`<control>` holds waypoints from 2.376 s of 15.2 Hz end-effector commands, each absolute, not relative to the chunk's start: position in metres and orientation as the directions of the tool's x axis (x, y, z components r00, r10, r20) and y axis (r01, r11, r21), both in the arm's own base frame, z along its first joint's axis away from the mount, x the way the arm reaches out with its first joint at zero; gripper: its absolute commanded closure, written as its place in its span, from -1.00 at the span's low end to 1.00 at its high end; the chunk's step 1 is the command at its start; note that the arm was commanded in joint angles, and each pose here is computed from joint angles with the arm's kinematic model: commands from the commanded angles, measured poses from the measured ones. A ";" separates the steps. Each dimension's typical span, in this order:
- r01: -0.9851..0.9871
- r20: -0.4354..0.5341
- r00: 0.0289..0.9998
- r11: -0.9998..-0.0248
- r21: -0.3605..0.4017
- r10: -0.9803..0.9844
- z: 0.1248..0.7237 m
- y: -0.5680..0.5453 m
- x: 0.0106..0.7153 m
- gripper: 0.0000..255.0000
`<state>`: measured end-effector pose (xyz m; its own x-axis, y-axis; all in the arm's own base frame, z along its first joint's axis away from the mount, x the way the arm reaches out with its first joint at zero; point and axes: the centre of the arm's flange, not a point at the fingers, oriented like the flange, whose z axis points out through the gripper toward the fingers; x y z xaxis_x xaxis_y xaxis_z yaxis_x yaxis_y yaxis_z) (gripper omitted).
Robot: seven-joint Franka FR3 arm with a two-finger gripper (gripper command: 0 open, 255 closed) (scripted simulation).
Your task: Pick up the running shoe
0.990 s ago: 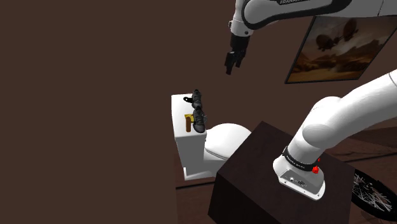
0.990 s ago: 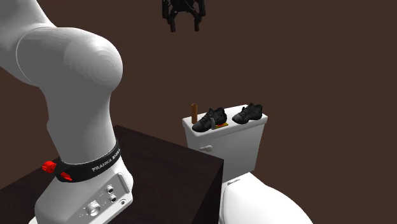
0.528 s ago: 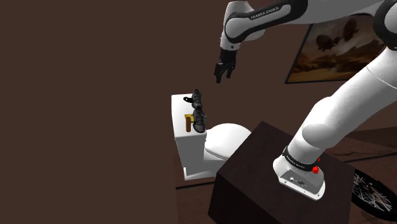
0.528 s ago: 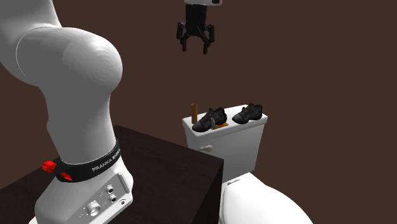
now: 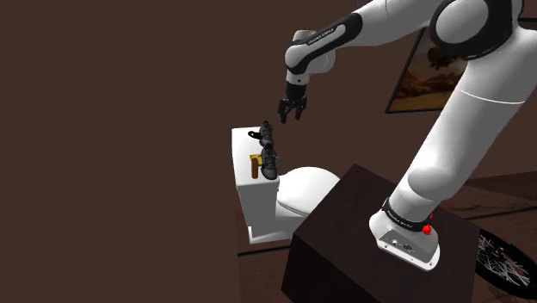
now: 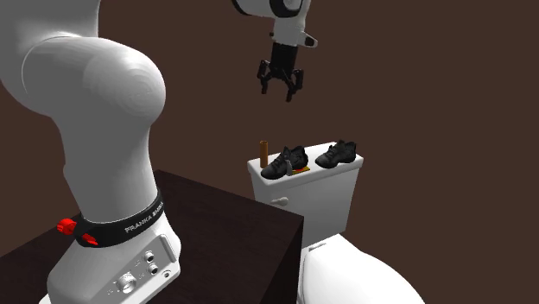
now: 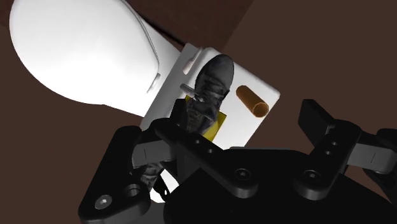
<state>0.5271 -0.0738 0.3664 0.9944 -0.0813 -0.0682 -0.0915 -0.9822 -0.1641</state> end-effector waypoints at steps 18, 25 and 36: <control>-0.315 -0.236 0.941 -0.880 -0.355 -0.242 0.138 -0.121 0.634 -1.00; -0.315 -0.236 0.941 -0.880 -0.355 -0.242 0.103 -0.121 0.634 -1.00; -0.315 -0.236 0.941 -0.880 -0.355 -0.242 0.103 -0.121 0.634 1.00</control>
